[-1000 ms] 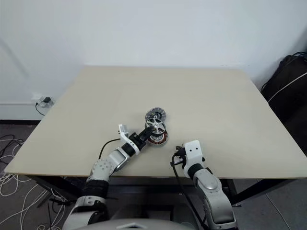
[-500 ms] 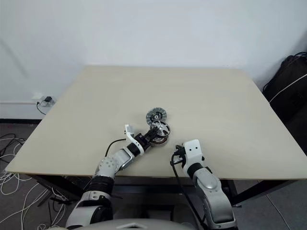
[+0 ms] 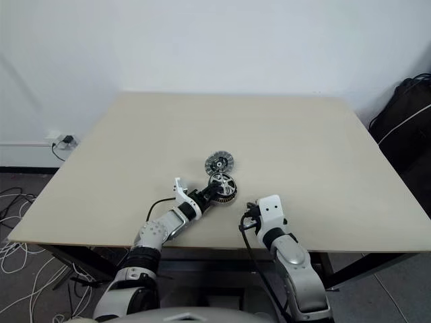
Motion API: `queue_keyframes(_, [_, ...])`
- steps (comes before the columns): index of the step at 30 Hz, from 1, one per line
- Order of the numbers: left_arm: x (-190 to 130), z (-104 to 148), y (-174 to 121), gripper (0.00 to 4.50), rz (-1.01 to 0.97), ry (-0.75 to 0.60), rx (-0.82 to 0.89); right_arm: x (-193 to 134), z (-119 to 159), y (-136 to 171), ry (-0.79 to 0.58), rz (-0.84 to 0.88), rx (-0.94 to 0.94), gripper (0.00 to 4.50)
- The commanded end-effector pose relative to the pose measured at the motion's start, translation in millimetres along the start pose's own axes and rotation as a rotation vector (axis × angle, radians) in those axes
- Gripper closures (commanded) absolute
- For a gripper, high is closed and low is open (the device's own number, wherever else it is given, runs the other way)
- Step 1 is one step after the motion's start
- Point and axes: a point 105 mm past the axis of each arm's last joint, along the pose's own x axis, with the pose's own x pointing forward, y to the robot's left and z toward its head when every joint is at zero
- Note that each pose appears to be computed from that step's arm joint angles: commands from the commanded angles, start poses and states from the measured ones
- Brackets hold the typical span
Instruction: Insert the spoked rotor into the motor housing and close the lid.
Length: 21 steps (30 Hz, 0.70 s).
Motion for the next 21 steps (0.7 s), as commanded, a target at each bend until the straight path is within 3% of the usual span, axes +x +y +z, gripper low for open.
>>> queue_keyframes(1, [6,-15,-9,1.43,-0.022,-0.003,-0.049,1,18,1,-0.071,0.000,-0.016,4.50])
queue_keyframes(5, [-2,-15,-6,0.10,-0.007,-0.004,-0.043,1,17,2,-0.071,0.002,-0.013,4.50])
queue_keyframes(6, [-5,-15,-5,0.01,0.002,-0.003,-0.030,1,17,2,-0.071,0.002,-0.012,4.50])
queue_keyframes(21, [-34,-2,-9,0.01,0.090,-0.058,0.420,4,17,6,-0.072,0.018,-0.007,4.50])
